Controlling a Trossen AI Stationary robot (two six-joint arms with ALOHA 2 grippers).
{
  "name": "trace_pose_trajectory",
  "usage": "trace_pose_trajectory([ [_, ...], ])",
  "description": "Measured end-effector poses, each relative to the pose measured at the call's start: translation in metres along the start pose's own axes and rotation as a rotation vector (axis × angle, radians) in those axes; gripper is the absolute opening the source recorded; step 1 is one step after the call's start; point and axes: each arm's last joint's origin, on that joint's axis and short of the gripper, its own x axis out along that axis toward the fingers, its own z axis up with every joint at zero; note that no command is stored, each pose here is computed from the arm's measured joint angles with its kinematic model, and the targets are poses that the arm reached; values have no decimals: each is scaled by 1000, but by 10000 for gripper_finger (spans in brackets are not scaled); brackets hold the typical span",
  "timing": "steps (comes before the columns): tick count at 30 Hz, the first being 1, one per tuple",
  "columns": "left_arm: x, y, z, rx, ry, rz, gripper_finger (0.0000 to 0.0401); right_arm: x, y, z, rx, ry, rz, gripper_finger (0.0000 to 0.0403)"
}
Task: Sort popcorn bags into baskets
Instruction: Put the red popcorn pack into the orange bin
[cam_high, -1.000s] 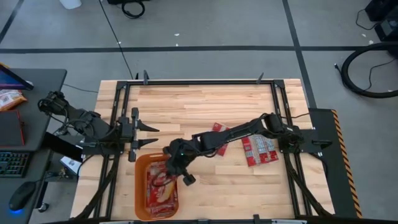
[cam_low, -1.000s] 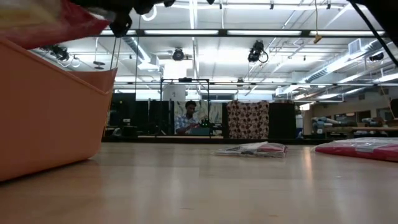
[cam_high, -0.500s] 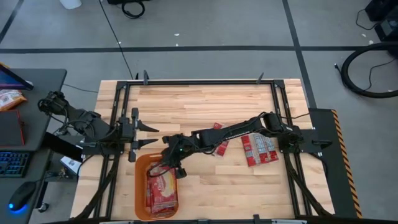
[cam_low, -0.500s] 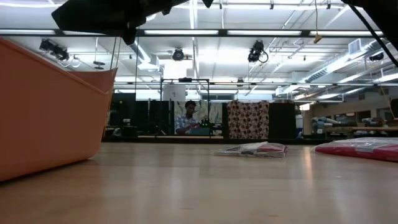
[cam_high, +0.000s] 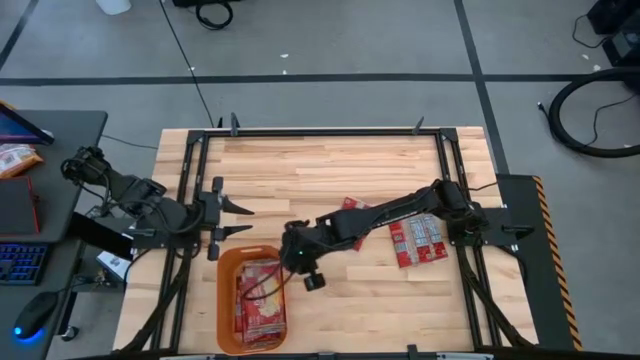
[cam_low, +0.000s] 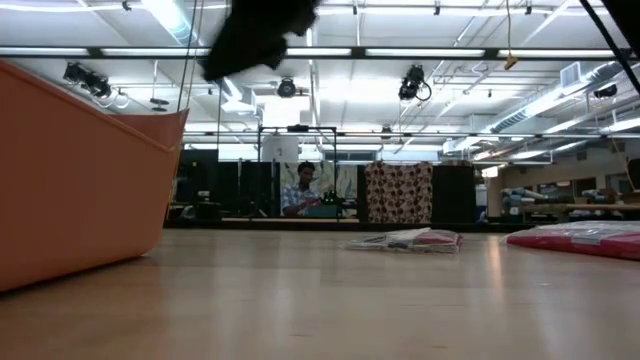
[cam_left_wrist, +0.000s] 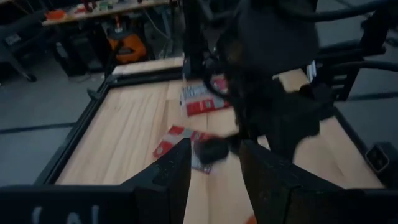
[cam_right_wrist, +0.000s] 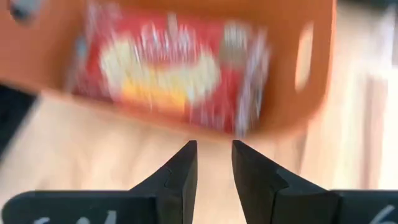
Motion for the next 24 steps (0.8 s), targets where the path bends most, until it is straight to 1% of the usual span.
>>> trace_pose_trajectory([
  [4, 0, 0, -4, -15, 31, 4, 144, -6, 12, -18, -19, 216, -86, 105],
  [6, 0, 0, -4, -31, 36, 4, 144, -9, 18, -29, -21, 344, -149, 105],
  [10, 0, 0, -4, -33, 36, 4, 144, -19, 26, -48, -34, 570, -330, 104],
  [13, 0, 0, -4, -35, 36, 4, 144, -29, 32, -59, -17, 702, -395, 104],
  [17, 0, 0, -4, -55, 37, 5, 144, -30, 42, -75, 49, 809, -415, 104],
  [20, 0, 0, -5, -57, 38, 5, 144, -32, 49, -91, 73, 879, -444, 104],
  [24, 0, 0, -5, -54, 41, 5, 144, -35, 58, -117, 144, 910, -465, 107],
])
